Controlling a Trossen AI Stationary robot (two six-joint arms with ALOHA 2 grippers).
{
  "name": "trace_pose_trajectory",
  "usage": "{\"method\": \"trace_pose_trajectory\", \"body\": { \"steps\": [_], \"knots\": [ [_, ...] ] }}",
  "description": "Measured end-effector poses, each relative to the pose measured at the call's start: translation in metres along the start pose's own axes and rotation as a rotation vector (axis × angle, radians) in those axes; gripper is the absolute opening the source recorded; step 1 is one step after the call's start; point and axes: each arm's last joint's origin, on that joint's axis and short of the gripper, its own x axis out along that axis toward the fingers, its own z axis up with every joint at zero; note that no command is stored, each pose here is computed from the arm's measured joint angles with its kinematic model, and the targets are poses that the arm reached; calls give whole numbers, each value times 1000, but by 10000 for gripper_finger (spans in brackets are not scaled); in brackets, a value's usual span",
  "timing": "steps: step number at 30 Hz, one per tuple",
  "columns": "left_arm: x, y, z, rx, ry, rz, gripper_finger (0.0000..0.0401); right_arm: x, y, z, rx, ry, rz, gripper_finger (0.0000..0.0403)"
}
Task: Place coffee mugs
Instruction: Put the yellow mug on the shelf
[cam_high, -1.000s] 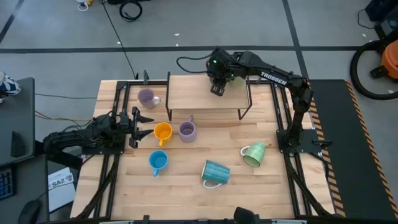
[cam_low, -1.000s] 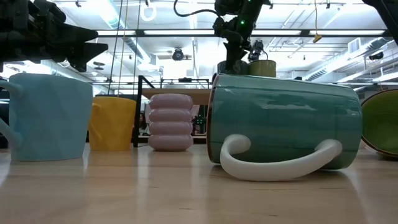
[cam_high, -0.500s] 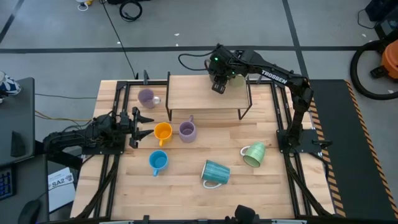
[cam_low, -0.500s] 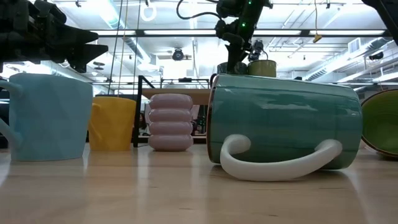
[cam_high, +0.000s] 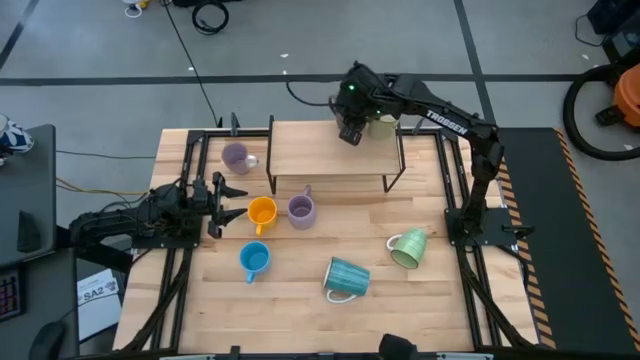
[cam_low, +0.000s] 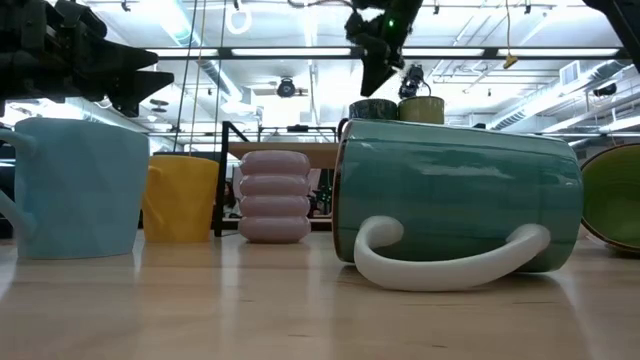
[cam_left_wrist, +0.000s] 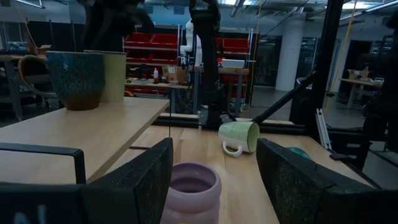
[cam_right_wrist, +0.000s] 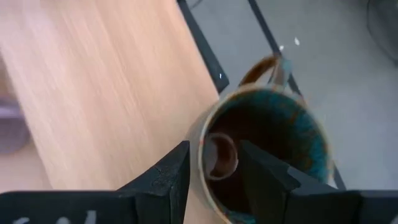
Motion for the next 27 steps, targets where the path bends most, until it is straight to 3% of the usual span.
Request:
{"method": "trace_pose_trajectory", "body": {
  "steps": [13, 22, 27],
  "knots": [
    [0, 1, 0, -201, -8, 34, 238, -53, 39, 23, -74, -187, 121, 142],
    [0, 1, 0, -175, -10, 49, 238, -61, 88, 26, -82, -228, 339, 142],
    [0, 1, 0, -174, -10, 49, 238, -58, 118, 25, -81, -238, 402, 142]
  ]
}}
